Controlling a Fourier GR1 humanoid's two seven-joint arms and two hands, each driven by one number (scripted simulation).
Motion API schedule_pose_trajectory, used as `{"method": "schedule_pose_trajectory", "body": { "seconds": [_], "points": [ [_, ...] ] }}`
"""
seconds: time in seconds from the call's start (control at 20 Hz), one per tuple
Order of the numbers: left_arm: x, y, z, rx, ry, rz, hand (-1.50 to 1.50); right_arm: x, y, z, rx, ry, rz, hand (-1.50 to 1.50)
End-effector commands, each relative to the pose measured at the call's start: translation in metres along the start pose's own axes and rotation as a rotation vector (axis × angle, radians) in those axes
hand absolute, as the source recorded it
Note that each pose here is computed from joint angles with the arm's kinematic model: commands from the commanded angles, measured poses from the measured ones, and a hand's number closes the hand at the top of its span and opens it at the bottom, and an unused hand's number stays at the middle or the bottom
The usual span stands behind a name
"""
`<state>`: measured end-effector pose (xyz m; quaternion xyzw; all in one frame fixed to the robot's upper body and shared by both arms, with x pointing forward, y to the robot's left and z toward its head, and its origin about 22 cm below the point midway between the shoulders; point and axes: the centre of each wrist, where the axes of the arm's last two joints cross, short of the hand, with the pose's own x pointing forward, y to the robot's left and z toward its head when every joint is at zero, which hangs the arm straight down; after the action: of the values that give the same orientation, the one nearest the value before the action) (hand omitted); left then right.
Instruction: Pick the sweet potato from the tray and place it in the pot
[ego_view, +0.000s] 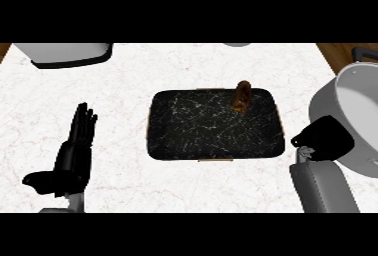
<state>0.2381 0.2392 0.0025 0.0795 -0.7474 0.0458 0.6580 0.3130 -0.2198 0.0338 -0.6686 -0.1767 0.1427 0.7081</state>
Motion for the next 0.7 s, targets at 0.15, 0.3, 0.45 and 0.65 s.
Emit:
{"method": "schedule_pose_trajectory", "body": {
  "seconds": [0.15, 0.3, 0.45, 0.65],
  "points": [
    [0.005, 0.003, 0.0, -0.004, -0.031, 0.005, 0.0, -0.032, -0.045, -0.109, 0.029, 0.623, -0.184, 1.5],
    [0.007, -0.005, -0.001, -0.047, -0.049, 0.011, 0.0, -0.046, -0.072, -0.145, -0.064, 0.757, -0.208, 1.5],
    [0.012, -0.011, -0.003, -0.085, -0.074, 0.016, 0.0, -0.062, -0.1, -0.177, -0.156, 0.855, -0.19, 1.5],
    [0.016, -0.02, -0.006, -0.131, -0.086, 0.027, 0.0, -0.083, -0.126, -0.208, -0.228, 0.98, -0.12, 1.5]
  ]
}}
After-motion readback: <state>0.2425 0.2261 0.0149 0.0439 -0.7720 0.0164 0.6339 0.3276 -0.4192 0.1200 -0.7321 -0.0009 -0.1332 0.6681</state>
